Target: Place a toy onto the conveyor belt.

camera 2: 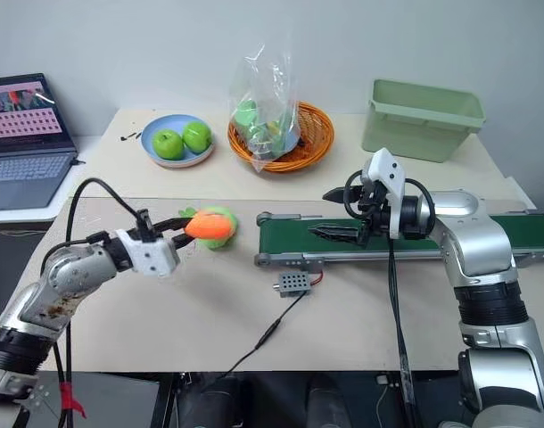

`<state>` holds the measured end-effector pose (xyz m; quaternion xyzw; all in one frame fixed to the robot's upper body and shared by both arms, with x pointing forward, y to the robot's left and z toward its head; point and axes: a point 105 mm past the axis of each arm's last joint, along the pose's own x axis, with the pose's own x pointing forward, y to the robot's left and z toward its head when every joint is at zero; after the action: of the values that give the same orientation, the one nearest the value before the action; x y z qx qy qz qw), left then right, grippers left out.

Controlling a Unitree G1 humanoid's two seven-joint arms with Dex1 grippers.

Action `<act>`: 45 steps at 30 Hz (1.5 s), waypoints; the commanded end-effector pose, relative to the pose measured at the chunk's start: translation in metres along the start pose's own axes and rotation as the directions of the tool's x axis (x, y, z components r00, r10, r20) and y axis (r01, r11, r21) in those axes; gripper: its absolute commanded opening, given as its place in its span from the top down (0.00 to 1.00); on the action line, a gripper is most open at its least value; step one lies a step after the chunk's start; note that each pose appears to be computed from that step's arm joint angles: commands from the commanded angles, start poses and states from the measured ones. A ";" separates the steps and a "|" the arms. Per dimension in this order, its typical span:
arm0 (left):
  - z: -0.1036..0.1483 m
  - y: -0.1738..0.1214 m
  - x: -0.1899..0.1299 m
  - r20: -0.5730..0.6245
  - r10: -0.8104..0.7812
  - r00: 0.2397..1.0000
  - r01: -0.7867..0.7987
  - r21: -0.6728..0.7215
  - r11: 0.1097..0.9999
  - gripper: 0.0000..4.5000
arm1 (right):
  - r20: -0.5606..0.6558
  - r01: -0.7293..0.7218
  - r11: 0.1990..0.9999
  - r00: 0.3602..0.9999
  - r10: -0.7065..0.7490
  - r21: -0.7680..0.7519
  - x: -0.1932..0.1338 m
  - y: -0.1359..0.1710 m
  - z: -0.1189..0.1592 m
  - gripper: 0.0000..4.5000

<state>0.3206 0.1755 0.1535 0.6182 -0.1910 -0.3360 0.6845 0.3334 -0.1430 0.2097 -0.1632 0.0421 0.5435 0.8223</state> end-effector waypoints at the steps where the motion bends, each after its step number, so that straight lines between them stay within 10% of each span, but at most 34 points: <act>1: 0.004 0.003 -0.003 0.050 0.037 0.998 -0.045 0.164 0.986 0.78 | 0.030 0.008 0.998 1.000 -0.007 -0.056 -0.005 0.000 0.014 0.00; 45: 0.023 -0.004 0.121 0.218 0.029 0.976 -0.094 0.297 0.950 0.78 | 0.119 0.015 0.999 0.993 -0.011 -0.029 -0.022 0.013 0.038 0.00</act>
<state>0.3848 0.0793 0.1242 0.6722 -0.3165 -0.3561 0.5667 0.3143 -0.1418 0.2313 -0.1294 0.0098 0.5537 0.8225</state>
